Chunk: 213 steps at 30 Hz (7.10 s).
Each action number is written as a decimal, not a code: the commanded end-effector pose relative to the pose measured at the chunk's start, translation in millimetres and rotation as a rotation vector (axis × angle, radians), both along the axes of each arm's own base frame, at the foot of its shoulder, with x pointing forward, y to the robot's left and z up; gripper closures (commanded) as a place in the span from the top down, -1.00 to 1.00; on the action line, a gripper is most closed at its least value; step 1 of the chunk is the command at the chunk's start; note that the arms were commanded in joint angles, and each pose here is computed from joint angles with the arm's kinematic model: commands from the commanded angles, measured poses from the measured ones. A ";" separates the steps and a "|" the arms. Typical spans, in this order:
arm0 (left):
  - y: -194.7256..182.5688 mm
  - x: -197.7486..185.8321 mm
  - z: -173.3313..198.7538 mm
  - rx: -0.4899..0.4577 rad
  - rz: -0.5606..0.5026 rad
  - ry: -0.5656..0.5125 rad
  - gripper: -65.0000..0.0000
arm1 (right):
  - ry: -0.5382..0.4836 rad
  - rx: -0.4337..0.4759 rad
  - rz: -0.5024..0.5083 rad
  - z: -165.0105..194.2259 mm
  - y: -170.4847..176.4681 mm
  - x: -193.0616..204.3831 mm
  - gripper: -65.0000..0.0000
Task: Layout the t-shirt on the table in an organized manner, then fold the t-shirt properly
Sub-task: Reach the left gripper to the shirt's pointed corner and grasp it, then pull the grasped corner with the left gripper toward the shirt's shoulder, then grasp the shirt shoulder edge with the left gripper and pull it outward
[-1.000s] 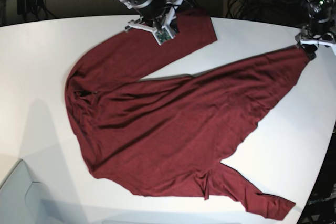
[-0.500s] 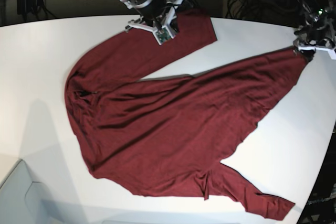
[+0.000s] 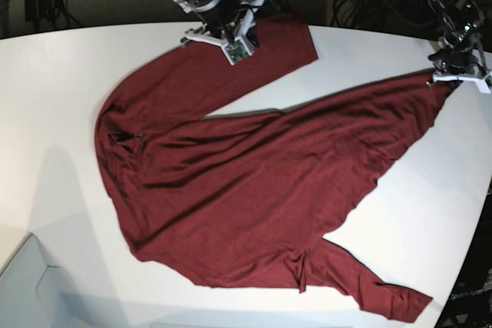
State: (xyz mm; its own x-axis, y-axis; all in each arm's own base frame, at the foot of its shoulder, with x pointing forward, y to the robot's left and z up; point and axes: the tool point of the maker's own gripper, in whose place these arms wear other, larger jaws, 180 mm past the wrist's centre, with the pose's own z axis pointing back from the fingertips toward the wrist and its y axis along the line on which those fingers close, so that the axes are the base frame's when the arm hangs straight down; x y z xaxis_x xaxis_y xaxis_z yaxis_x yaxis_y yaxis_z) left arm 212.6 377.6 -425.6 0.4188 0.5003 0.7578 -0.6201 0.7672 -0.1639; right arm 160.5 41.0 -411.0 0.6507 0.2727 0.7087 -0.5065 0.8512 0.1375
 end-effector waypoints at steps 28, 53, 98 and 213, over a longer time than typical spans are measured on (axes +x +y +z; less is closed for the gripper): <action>-18.2 70.1 246.5 0.388 -0.052 -0.554 -1.00 | -0.048 0.024 -0.006 11.7 3.6 12.1 -1.00; -44.8 206.2 291.6 0.264 -0.204 -0.723 -1.00 | -0.075 -0.008 -0.075 11.6 -21.1 33.9 -1.00; -31.2 337.0 229.3 0.054 -0.217 -0.637 -0.28 | -0.079 -0.022 -0.107 10.6 -32.8 39.8 -1.00; -54.7 1.4 33.0 -0.036 -0.241 0.000 -0.90 | -0.101 -0.013 -0.105 15.7 -30.4 47.9 -1.00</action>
State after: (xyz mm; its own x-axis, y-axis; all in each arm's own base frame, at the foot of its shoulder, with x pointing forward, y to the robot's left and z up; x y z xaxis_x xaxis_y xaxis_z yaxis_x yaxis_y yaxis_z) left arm 206.3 322.3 -403.7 0.5547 0.4268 0.7142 -0.4359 0.8802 -0.1875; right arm 202.4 7.9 -405.3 0.6292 0.2366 0.7403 -0.4280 0.9006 0.0759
